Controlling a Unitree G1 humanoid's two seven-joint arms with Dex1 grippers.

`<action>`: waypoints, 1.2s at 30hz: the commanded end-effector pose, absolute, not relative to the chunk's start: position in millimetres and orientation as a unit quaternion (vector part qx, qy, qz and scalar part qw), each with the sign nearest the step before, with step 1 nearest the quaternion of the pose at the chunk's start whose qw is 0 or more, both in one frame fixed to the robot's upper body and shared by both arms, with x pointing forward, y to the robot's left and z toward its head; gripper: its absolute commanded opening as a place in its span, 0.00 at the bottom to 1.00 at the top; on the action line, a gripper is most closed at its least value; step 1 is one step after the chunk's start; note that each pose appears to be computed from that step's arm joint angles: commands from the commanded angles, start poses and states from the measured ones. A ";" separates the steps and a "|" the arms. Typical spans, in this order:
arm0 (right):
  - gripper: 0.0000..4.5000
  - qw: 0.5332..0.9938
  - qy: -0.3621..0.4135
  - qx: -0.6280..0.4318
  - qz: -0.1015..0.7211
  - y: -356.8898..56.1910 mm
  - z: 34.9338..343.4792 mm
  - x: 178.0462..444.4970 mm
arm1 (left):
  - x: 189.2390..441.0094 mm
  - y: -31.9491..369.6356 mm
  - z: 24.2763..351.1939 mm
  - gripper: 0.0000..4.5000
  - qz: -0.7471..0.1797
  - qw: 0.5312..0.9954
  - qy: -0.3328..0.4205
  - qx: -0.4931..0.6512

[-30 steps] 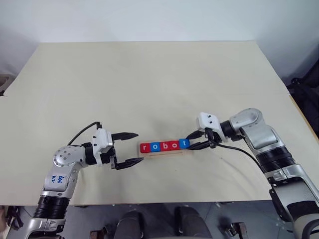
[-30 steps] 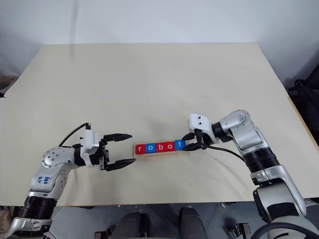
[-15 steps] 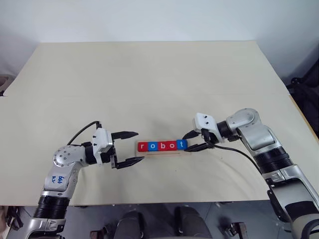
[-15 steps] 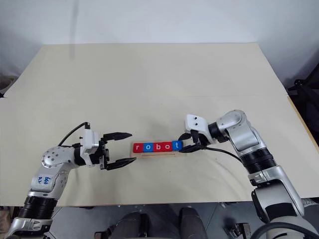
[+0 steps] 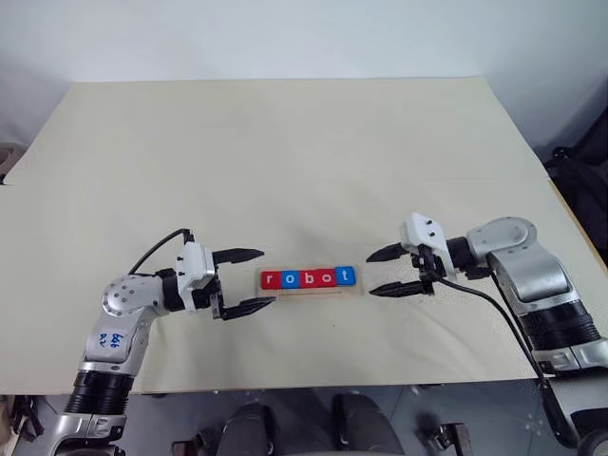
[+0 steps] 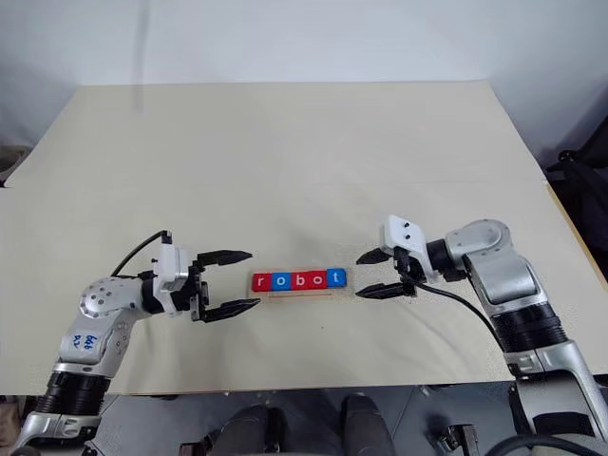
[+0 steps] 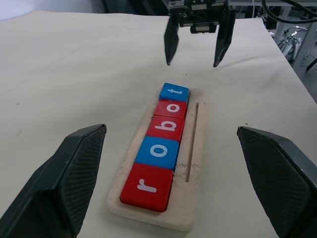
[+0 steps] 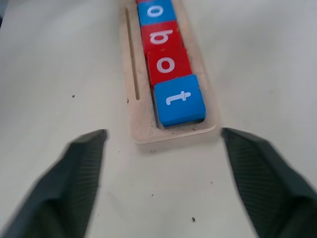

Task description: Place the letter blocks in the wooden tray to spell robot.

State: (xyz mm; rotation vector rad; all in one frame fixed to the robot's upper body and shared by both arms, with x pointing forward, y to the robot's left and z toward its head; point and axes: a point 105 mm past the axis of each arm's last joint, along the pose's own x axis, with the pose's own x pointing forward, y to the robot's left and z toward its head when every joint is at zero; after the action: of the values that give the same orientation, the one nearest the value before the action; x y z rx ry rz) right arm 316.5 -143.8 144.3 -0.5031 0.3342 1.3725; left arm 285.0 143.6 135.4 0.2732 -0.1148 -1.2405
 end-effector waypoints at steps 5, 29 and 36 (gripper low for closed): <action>0.16 0.764 0.090 -0.246 0.589 -136.8 164.3 340.5 | 286.4 143.1 144.6 1.00 -0.583 0.798 -0.070 0.136; 0.01 0.743 0.073 -0.247 0.618 -110.7 149.5 342.4 | 284.0 143.5 145.5 1.00 -0.575 0.803 -0.073 0.136; 0.01 0.762 0.042 -0.209 0.611 -150.6 165.3 303.6 | 280.7 157.3 147.5 1.00 -0.575 0.804 -0.060 0.140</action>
State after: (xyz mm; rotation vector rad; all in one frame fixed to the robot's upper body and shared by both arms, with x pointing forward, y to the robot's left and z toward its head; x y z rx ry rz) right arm 310.8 -147.0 145.1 -0.4617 0.1745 1.3391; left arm 283.8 152.8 135.5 0.2831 -0.0908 -1.2298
